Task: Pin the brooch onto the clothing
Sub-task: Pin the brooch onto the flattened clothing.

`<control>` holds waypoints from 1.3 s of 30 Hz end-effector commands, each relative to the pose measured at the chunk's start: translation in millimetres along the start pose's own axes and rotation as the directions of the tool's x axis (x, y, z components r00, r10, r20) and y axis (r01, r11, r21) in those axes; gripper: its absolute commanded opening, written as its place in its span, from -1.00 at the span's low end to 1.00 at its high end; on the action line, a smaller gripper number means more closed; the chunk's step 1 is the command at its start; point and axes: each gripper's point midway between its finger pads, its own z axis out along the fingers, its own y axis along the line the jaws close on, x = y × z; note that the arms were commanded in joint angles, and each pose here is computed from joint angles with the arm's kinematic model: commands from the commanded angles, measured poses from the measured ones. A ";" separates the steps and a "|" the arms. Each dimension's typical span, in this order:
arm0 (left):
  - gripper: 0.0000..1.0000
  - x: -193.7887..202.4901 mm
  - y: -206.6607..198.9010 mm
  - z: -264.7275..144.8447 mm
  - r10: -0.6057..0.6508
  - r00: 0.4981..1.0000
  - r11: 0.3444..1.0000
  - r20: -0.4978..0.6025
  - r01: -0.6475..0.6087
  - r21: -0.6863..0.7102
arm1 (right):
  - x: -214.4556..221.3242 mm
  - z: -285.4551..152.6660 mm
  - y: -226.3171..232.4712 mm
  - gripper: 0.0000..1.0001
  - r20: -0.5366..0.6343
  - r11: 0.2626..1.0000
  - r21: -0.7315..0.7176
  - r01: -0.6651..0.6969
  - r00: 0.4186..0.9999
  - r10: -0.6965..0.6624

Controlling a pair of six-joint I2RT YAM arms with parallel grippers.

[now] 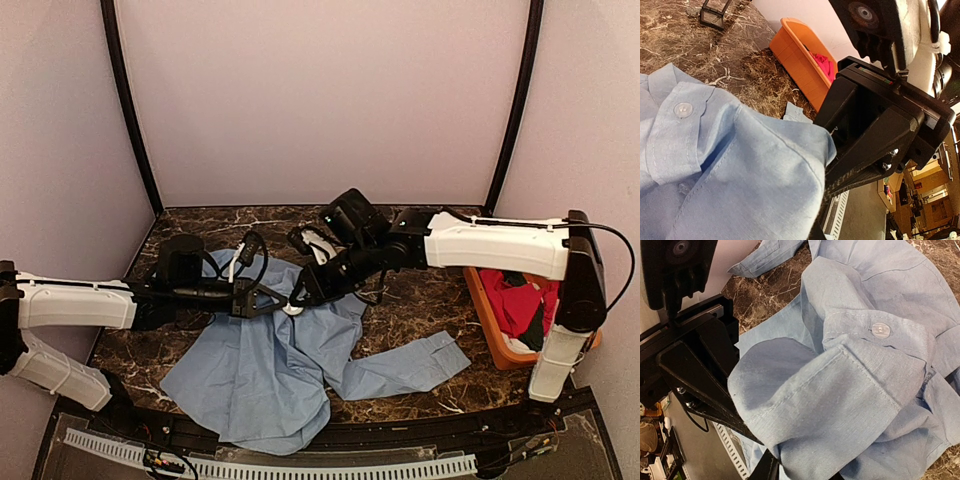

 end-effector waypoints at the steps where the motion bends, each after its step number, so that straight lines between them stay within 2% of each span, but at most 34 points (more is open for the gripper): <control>1: -0.99 -17.8 -48.0 -7.6 0.103 0.992 0.981 0.067 -0.113 0.161 | -36.3 -1.6 17.8 -0.60 0.183 0.995 -0.059 0.081 0.981 -0.069; 9: -0.99 -17.6 -48.2 -7.7 0.101 0.993 0.981 0.067 -0.111 0.162 | -39.2 -4.5 17.6 -0.60 0.244 0.989 -0.056 0.138 0.962 -0.120; 18: -0.99 -18.3 -47.0 -7.3 0.095 0.993 0.982 0.067 -0.104 0.158 | -49.3 -11.8 35.4 -0.59 0.290 0.982 -0.145 0.120 0.954 -0.074; 24: -0.99 -18.5 -46.2 -6.9 0.095 0.993 0.982 0.066 -0.105 0.155 | -47.5 -16.8 51.3 -0.55 0.260 0.966 -0.240 0.091 0.965 -0.026; 39: -0.99 -18.3 -45.4 -6.5 0.103 0.993 0.983 0.064 -0.111 0.149 | -35.4 -44.1 67.8 -0.36 0.134 0.934 -0.356 0.039 0.991 0.009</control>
